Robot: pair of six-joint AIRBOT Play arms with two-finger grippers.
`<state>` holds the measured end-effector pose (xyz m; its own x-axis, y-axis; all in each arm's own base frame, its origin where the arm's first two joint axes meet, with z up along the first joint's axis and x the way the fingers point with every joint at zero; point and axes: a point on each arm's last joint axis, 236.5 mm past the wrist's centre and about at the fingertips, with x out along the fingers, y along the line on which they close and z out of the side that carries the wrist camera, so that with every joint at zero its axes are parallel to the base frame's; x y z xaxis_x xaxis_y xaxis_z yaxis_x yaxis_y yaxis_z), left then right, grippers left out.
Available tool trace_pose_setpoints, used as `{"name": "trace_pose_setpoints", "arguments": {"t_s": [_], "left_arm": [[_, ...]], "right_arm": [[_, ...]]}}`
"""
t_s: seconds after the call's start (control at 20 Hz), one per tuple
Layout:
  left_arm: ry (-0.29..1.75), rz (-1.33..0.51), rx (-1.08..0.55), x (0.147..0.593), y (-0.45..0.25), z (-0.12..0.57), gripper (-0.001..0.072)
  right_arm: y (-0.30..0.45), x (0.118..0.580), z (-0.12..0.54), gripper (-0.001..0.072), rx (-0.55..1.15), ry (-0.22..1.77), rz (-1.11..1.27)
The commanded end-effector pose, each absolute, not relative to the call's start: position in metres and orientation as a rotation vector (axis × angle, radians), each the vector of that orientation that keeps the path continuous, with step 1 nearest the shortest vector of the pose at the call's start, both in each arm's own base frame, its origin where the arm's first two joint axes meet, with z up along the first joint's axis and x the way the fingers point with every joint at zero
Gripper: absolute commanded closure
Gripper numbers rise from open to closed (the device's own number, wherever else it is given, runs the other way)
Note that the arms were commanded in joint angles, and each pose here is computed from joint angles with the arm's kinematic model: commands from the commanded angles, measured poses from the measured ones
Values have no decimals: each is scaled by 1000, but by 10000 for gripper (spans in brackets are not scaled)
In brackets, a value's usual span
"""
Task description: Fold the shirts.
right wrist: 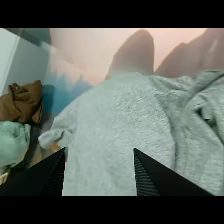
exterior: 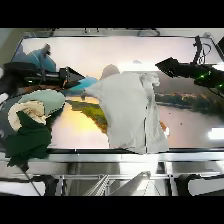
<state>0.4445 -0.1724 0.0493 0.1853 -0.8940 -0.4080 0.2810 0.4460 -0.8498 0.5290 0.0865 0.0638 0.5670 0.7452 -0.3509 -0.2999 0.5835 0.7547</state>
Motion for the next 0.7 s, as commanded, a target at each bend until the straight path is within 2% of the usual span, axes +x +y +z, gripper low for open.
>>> {"name": "trace_pose_setpoints", "arguments": {"t_s": [0.0, 0.1, 0.15, 0.2, 0.35, 0.5, 0.55, 0.6, 0.65], "left_arm": [[1201, -997, -833, 447, -170, 21, -7], [1201, -1003, -838, 447, -162, 25, -6], [1199, -995, -833, 447, -157, 25, -6], [1207, -981, -814, 446, -153, 23, -6], [1242, -960, -805, 439, -153, 19, -4], [1262, -962, -778, 436, -161, 14, -3], [1262, -962, -771, 436, -166, 13, -3], [1255, -954, -763, 439, -171, 11, -3], [1241, -937, -756, 444, -174, 9, -3]], "right_arm": [[49, 508, 58, 252, 823, 833, 733], [21, 474, 51, 255, 841, 955, 707], [13, 457, 43, 283, 852, 1013, 683], [9, 437, 33, 349, 864, 1065, 652], [18, 370, -10, 347, 892, 1213, 501], [23, 294, -63, 343, 915, 1345, 178], [27, 270, -76, 284, 931, 1360, 91], [33, 250, -87, 160, 957, 1374, 37], [43, 232, -95, 152, 984, 1391, 11]]}}
